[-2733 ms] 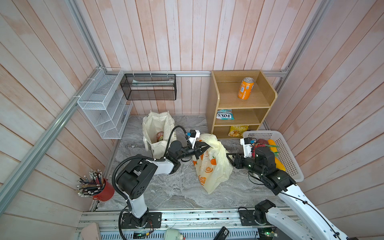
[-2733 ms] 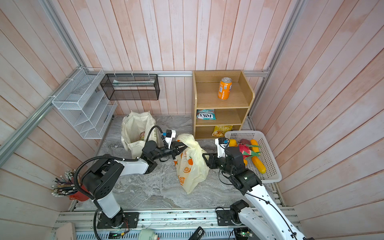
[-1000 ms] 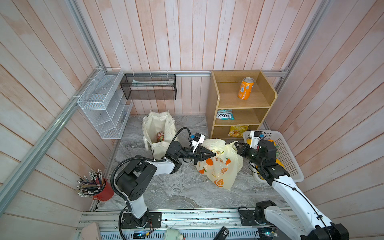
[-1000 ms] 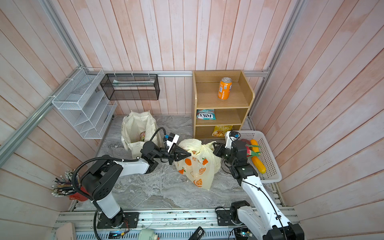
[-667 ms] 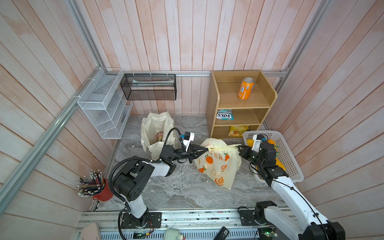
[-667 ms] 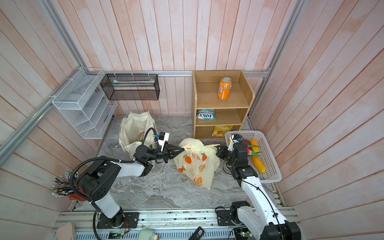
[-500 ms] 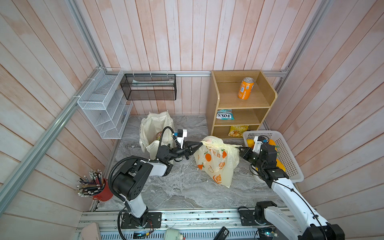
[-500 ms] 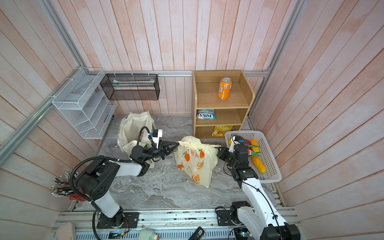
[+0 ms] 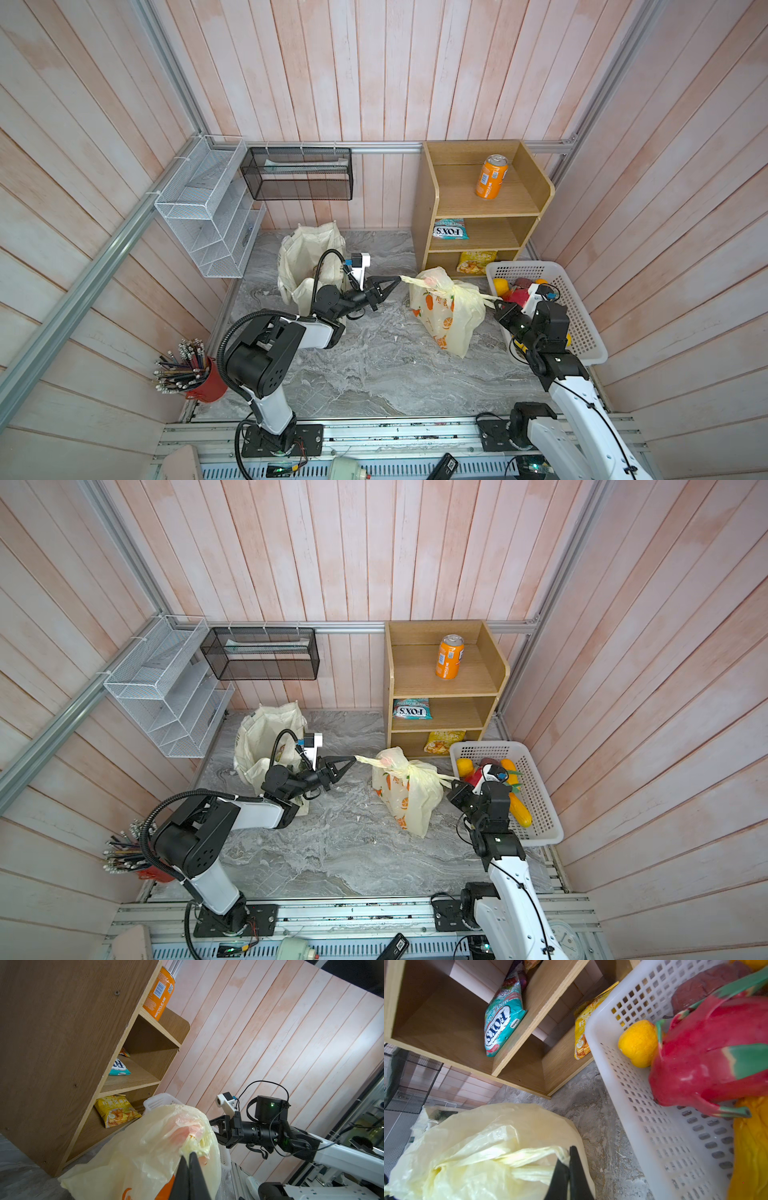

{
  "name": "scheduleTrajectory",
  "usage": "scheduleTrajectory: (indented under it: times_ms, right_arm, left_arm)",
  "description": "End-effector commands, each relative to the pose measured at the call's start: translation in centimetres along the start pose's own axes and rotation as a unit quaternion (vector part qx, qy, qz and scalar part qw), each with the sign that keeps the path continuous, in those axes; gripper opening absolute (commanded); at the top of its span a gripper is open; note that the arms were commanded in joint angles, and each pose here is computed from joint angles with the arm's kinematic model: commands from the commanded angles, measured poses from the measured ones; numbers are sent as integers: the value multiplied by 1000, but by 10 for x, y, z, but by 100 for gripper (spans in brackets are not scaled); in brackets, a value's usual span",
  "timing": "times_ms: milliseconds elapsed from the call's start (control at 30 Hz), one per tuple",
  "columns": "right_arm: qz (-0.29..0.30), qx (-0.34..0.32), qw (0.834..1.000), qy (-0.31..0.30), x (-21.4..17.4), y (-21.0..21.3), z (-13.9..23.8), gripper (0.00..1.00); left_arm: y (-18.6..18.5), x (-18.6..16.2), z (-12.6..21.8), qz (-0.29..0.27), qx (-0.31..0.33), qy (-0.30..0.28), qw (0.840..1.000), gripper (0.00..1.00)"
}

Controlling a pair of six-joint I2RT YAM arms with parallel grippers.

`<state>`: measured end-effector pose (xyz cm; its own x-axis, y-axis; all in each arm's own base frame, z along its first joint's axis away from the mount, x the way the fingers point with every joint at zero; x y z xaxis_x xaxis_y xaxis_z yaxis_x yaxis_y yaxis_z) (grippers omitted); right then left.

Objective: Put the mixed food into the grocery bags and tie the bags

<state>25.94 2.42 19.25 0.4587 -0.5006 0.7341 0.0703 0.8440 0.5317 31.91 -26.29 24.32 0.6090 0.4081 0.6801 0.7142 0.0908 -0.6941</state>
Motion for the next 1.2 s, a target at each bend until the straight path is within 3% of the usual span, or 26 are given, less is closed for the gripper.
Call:
scheduleTrajectory:
  times_ms: [0,100,233,300,333,433,500,533,567,667,867,1167]
  right_arm:
    - [-53,-122,991,-13,-10,-50,5,0]
    - [-72,-110,991,-19,-11,-55,5,0]
    - [-31,6,999,-10,-3,-22,-2,0]
    - [-20,31,999,-6,-1,-12,-2,0]
    - [-13,41,999,-3,-1,-8,-1,0]
    - [-7,54,999,1,-2,-4,1,0]
    - [-10,57,998,4,-5,-5,1,0]
    - [-10,60,998,4,-7,-4,1,0]
    - [-10,62,998,5,-7,-4,2,0]
    - [-8,65,998,7,-11,-4,3,0]
    - [-4,71,997,2,-11,-2,5,0]
    - [-4,96,995,-1,-10,4,6,0]
  left_arm:
    - [2,25,6,-19,35,-62,997,0]
    - [4,24,5,-16,45,-62,997,0]
    - [-4,15,-13,-33,45,-27,998,0]
    - [-8,8,-26,-42,47,-1,998,0]
    - [-10,4,-31,-43,49,10,998,5]
    - [-6,-3,-35,-34,64,18,997,32]
    - [-5,-6,-32,-26,78,12,997,45]
    - [-5,-8,-31,-27,84,9,996,58]
    - [-6,-9,-29,-28,90,7,996,98]
    - [-8,-15,-27,-31,122,0,992,100]
    - [-13,-17,-22,-31,210,-69,975,100]
    - [5,-10,-36,57,204,-134,968,100]
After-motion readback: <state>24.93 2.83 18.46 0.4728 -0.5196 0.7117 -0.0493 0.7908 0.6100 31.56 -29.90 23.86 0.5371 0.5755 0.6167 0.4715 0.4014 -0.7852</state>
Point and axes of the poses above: each gripper's point midway between its finger pads, its own z axis back along the fingers, its own y axis along the line the jaws close on, x = y × z, the point moved 4 cm from there along z, back along the fingers, and after that the axes turned 14 degrees about z, right-handed, at the moved point
